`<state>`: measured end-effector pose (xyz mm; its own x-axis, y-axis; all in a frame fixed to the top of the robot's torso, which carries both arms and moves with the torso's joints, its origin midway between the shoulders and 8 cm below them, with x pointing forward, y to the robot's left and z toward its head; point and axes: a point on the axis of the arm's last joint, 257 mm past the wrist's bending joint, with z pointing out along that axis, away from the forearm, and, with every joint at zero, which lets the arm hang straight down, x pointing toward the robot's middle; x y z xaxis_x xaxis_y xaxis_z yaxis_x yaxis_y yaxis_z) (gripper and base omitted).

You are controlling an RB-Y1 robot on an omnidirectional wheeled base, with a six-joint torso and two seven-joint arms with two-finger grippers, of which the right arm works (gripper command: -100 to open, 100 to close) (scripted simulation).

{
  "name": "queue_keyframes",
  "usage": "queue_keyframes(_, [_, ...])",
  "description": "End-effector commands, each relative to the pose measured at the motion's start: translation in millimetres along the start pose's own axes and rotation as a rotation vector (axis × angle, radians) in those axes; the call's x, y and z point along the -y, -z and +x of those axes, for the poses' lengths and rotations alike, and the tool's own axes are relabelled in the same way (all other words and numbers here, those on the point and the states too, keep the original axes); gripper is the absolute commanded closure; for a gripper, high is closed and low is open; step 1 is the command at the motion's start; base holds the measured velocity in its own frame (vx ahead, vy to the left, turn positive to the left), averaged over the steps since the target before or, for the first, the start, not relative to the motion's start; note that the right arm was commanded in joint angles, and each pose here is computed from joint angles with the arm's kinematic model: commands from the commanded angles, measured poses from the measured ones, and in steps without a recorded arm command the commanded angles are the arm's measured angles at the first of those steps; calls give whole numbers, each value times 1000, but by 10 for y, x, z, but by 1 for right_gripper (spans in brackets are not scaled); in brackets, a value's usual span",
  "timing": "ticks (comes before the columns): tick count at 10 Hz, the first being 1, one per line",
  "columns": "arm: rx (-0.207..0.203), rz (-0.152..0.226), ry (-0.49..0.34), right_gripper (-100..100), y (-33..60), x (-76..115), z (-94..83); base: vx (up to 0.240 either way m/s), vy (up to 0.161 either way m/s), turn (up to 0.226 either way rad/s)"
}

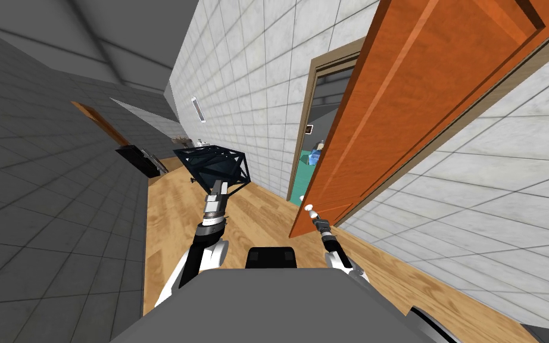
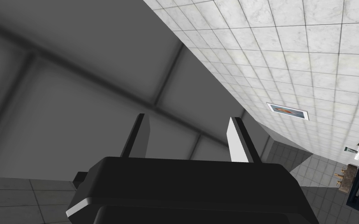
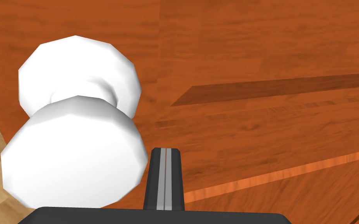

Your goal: Pull the door open

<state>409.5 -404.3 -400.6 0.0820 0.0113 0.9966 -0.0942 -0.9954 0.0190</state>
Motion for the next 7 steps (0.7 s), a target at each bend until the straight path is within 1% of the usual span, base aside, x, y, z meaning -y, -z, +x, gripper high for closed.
queue_keyframes(1, [-13,8,-4,100,-22,49,41,0,0,0])
queue_keyframes(2, [-13,8,-4,100,-22,49,41,0,0,0])
queue_keyframes(3, [-16,30,1,-100,45,99,18,-105,-60,136])
queue_keyframes(4, [-21,39,1,-100,61,130,22,-157,-107,113])
queue_keyframes(5, [-31,60,1,-100,98,200,30,-157,-115,127])
queue_keyframes(6, [-36,71,0,-100,118,238,35,-147,-117,86])
queue_keyframes(7, [-47,95,-1,-100,161,315,43,-186,-112,112])
